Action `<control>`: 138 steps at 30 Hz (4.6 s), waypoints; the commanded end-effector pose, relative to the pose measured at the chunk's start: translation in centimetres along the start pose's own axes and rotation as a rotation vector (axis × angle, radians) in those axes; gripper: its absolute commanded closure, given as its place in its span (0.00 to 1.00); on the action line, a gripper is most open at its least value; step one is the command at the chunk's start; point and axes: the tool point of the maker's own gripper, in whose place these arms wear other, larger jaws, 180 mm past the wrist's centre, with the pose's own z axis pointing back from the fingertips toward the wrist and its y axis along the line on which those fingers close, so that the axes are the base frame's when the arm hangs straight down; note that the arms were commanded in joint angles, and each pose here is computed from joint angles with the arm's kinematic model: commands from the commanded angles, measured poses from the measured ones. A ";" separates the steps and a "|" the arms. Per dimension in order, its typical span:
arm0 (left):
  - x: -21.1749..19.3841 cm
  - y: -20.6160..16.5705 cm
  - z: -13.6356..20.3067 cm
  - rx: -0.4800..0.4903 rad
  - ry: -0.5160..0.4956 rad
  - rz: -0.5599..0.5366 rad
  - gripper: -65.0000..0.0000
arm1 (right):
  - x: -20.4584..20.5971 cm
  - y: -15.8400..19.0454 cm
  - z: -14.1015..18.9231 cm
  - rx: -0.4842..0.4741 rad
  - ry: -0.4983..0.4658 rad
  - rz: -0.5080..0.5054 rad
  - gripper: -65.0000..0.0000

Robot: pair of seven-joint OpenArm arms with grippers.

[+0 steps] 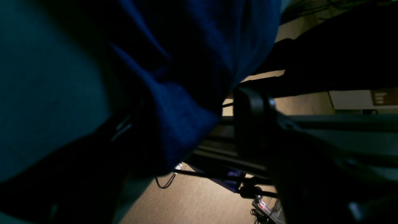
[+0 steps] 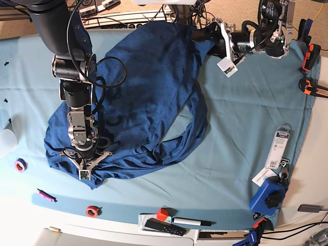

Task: Layout the t-shirt on the table in an organized manner, then fold the t-shirt properly
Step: 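Lift the shirt with both grippers and swing it across the table, then lay the shirt flat and open both grippers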

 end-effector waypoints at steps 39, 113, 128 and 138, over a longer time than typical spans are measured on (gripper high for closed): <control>29.9 6.6 10.4 0.464 -0.566 -0.535 1.00 | 24.2 -7.4 2.5 -0.087 -0.236 -0.230 1.00; 23.8 12.9 12.1 0.021 -0.278 -0.075 1.00 | 1.1 -11.4 18.8 -0.138 0.231 0.126 1.00; 10.8 13.8 8.4 -0.010 -0.100 0.155 1.00 | -8.5 -16.7 23.7 -0.238 0.456 0.121 1.00; 4.0 12.4 6.8 -0.050 0.040 0.252 1.00 | -11.5 -16.3 25.2 -0.223 0.545 0.146 1.00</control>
